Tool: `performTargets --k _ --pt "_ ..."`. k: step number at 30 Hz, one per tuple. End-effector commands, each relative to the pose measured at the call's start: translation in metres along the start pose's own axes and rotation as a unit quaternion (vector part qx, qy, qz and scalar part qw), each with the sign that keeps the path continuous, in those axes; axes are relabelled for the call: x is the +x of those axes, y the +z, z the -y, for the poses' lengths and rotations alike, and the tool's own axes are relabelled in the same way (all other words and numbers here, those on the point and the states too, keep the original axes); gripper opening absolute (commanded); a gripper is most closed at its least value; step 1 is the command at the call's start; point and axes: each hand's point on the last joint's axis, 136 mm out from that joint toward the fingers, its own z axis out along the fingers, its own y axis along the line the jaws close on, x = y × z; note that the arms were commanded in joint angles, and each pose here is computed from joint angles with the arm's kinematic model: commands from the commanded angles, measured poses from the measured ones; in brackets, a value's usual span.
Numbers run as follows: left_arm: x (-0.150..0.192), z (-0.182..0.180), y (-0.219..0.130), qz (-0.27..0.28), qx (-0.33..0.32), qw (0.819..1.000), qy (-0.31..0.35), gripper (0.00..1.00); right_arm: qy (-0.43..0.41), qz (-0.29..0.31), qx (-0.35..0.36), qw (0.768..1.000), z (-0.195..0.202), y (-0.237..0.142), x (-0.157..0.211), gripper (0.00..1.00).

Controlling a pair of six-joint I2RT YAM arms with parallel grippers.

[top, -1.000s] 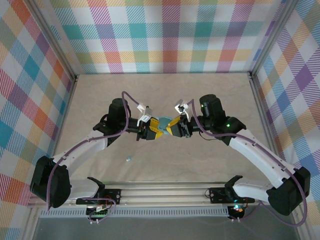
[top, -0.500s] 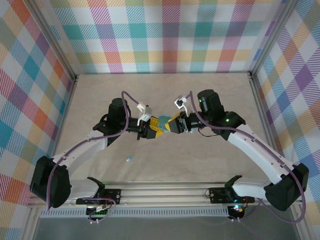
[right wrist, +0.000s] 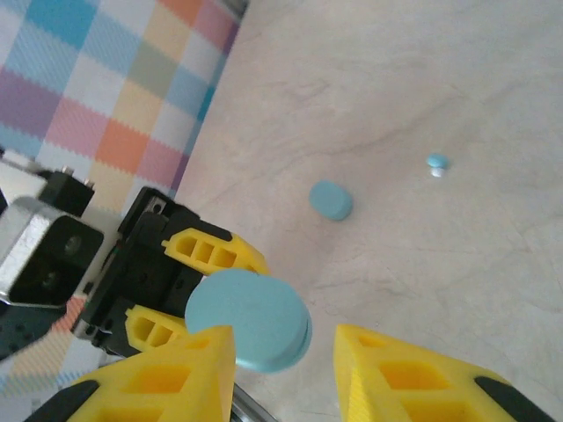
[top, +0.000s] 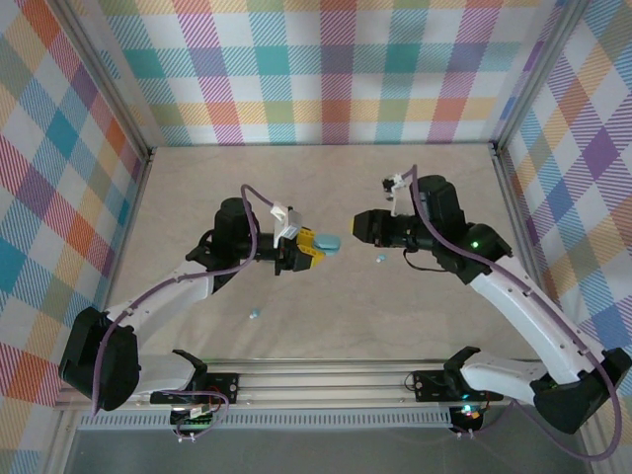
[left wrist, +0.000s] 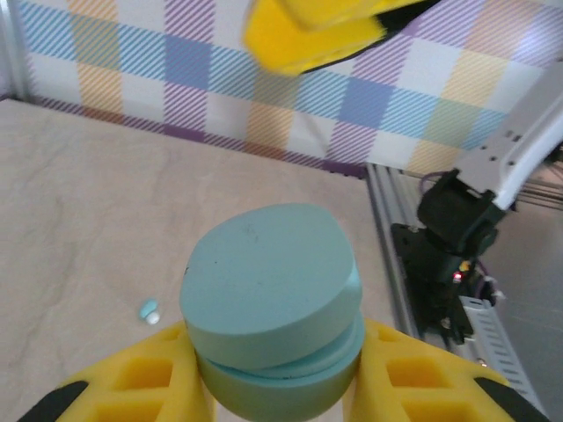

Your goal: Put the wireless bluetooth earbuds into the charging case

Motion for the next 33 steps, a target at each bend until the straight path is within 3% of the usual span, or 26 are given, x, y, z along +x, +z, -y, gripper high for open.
performTargets --k 1,11,21,33 --pt "-0.008 -0.011 -0.001 0.019 -0.046 0.999 0.017 0.12 0.061 0.005 0.050 0.997 0.012 0.000 0.010 0.34" --pt "-0.005 -0.010 -0.002 0.017 -0.049 0.999 0.007 0.12 0.060 -0.075 -0.005 0.995 -0.008 0.040 0.056 0.16" --pt "-0.002 -0.001 -0.002 0.013 -0.034 0.999 0.011 0.12 0.022 -0.071 -0.026 0.997 -0.029 0.059 0.036 0.13" --pt "0.007 0.000 0.001 0.004 -0.028 1.000 0.012 0.12 -0.004 -0.061 -0.009 0.998 -0.035 0.058 0.019 0.12"
